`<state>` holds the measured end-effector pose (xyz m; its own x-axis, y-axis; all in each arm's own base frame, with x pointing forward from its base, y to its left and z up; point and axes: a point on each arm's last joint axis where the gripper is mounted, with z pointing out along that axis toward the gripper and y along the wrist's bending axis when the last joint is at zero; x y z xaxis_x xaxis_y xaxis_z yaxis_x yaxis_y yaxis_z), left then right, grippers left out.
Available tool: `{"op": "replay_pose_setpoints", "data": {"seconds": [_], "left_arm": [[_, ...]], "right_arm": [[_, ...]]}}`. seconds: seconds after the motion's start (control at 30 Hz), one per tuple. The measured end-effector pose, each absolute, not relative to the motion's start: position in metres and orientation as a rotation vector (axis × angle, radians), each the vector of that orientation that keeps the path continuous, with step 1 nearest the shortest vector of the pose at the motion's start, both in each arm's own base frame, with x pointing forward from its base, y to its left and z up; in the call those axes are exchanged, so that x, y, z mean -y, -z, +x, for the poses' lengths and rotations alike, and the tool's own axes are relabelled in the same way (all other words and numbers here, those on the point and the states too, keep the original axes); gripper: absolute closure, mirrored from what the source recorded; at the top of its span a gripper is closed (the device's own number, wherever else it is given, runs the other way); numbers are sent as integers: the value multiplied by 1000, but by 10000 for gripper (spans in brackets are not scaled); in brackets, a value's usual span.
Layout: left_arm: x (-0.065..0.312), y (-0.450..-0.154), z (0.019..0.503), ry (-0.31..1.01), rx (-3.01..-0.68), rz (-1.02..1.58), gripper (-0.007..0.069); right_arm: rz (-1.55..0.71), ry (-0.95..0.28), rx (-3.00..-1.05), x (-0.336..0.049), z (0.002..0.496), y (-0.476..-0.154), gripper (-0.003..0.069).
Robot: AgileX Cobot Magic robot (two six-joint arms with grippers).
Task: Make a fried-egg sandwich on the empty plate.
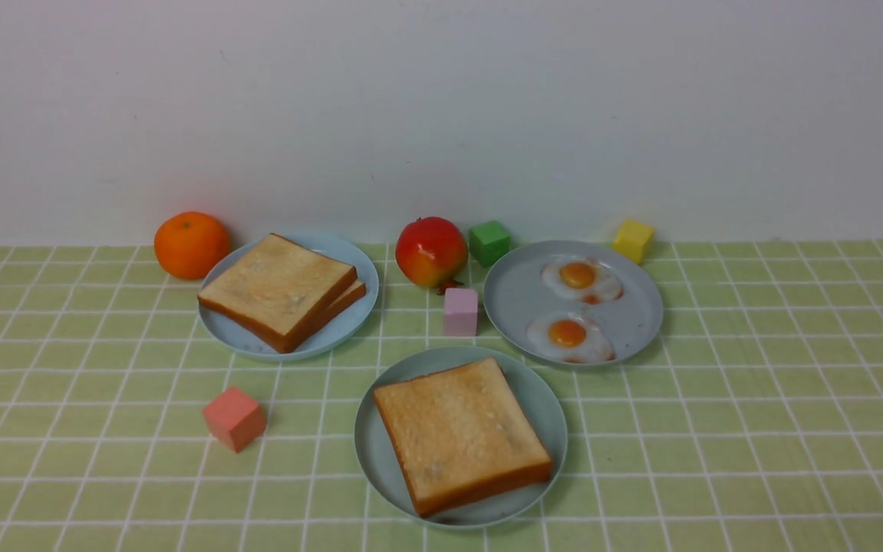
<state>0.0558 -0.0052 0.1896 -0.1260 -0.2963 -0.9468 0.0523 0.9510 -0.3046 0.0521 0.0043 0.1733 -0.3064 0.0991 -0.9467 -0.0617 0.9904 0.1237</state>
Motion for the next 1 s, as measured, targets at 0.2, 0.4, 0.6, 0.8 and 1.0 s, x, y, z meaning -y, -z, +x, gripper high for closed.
{"op": "replay_pose_setpoints", "data": {"seconds": [0.2,0.4,0.6,0.8,1.0], "left_arm": [[3,-168,52,260,-1880,-260,638],[2,-168,52,259,-1880,-260,638],[2,-169,52,258,-1879,-259,638],[2,-169,52,258,-1879,-259,638],[2,-169,52,258,-1879,-260,638]], "right_arm": [[27,-159,-1876,-4,52,-173,639],[27,-159,-1876,-4,52,-173,631],[27,-159,-1876,-4,52,-173,621],[27,-159,-1876,-4,52,-173,612],[27,-159,-1876,-4,52,-173,606]]}}
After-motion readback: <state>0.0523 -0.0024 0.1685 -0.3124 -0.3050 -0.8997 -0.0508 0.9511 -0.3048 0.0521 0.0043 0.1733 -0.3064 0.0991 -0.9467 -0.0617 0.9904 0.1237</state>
